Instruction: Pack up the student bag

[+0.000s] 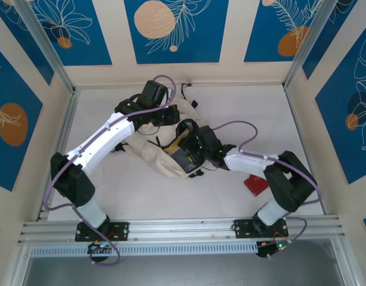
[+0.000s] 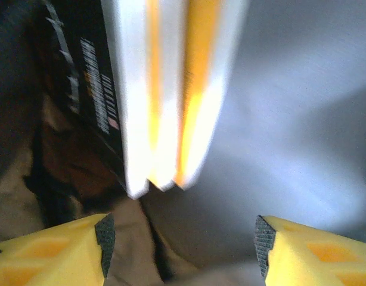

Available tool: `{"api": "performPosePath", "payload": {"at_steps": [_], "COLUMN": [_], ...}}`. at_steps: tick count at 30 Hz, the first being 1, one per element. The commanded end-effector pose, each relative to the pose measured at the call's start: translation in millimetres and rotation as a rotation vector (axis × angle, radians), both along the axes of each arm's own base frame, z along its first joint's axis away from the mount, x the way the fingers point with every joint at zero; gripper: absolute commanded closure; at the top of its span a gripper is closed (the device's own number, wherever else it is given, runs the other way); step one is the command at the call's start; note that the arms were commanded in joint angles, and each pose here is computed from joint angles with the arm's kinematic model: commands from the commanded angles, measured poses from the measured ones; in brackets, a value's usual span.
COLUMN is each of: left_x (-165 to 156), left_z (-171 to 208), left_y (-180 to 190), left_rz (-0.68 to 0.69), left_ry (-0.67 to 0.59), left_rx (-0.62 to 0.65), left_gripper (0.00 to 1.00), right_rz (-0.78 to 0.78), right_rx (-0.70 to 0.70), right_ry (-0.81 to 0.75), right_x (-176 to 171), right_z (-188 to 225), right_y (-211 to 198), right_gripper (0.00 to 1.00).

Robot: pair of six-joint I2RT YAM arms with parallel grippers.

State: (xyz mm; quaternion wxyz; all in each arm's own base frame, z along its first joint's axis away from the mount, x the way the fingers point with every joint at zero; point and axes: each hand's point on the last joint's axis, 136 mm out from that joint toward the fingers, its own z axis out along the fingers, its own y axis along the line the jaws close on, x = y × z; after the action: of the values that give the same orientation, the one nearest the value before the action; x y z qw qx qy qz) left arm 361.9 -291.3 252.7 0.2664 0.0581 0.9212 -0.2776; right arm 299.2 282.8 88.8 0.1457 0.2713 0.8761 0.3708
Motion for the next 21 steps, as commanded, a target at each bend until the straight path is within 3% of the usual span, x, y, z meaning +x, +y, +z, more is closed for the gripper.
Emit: {"api": "performPosePath", "payload": {"at_steps": [1,3,5,10,15,21], "left_x": [-0.5,-0.7,0.9,2.3,-10.5,-38.0], "left_z": [10.2,3.5,-6.6,-31.8,-60.0,-87.2], "left_y": [10.8,19.3,33.7,82.0,131.6,178.4], "left_rz": [0.029,0.050,0.088,0.201,0.302,0.408], "left_ry": [-0.008,0.003,0.016,0.065,0.119,0.163], "left_rx": [-0.046,-0.039,-0.026,-0.010,0.022,0.050], "left_gripper": [0.70,0.50,0.38,0.27,0.20,0.07], "right_rz": [-0.046,-0.094,-0.132,-0.127,-0.014,0.317], "right_rx": [-0.211,-0.302,-0.423,-0.655,-0.742,-0.681], "right_ry": [0.085,0.085,0.051,0.002,-0.137,-0.272], "right_x": [-37.7,-50.5,-61.1,-81.6,-75.0,-58.6], "right_z": [-27.8,-26.5,-18.1,12.4,57.7,77.1], "right_y": [-49.0,-74.9,-101.2,-132.0,-104.7,0.6], "right_gripper": [0.35,0.35,0.36,0.37,0.39,0.39]}}
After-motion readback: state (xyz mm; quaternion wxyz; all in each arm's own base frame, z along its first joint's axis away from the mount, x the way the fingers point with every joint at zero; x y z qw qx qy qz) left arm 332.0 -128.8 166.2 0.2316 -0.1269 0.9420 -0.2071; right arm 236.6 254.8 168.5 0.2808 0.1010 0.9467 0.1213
